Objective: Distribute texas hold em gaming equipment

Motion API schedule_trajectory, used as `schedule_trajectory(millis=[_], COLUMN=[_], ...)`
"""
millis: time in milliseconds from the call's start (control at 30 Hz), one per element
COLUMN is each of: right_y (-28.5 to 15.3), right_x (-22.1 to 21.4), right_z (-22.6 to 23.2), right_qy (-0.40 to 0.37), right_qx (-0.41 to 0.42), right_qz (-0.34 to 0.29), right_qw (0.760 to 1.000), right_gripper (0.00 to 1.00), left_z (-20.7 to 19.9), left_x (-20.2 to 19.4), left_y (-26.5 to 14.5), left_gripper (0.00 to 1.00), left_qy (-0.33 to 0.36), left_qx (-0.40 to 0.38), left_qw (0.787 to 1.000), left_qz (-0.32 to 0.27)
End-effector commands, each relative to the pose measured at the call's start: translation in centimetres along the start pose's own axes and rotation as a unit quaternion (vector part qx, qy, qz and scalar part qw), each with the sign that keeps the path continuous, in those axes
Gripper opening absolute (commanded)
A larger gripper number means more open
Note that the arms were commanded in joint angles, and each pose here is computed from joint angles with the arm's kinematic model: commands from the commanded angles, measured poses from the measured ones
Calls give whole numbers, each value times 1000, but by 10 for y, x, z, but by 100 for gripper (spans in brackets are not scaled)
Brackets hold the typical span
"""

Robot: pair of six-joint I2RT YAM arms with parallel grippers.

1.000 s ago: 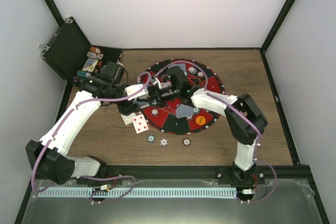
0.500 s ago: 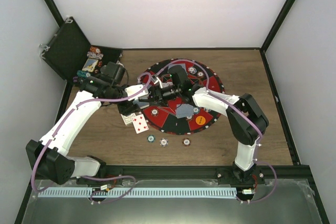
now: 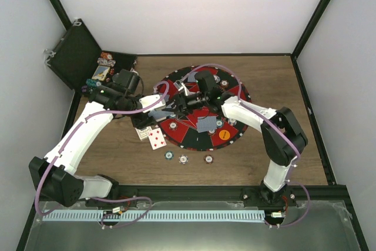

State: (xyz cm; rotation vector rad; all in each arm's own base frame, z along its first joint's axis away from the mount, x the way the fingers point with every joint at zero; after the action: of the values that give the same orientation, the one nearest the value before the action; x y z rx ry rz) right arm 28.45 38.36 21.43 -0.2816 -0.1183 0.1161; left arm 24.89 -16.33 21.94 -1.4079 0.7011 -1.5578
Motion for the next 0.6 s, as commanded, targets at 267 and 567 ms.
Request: schedule_trajectory(millis=[267, 567], right_y=[-21, -36], right_x=[-1, 4], right_z=[24, 26], right_qy=[20, 20], right_qx=[30, 17], right_qz=[-18, -34], right_qw=[999, 999], right_gripper=[13, 1], left_z=[-3, -4], left_x=[8, 6], left_y=[-3, -2], left_gripper=[4, 4], left_qy=[7, 8], left_qx=[-2, -1], left_qw=[1000, 1000], left_qz=[-24, -20])
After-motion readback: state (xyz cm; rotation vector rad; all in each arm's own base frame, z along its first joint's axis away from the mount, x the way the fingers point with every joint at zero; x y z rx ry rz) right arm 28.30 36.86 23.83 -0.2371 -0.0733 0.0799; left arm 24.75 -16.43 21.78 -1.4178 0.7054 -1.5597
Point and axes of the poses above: each gripper's point midway between its finger pads, its own y axis out along the fingers, its own z axis along the line the jaws close on, x = y × z, the point moved 1 cm from there along -y, back along the fingers, and after that the axes turned 13 degrees about y, right-handed, at the moved point
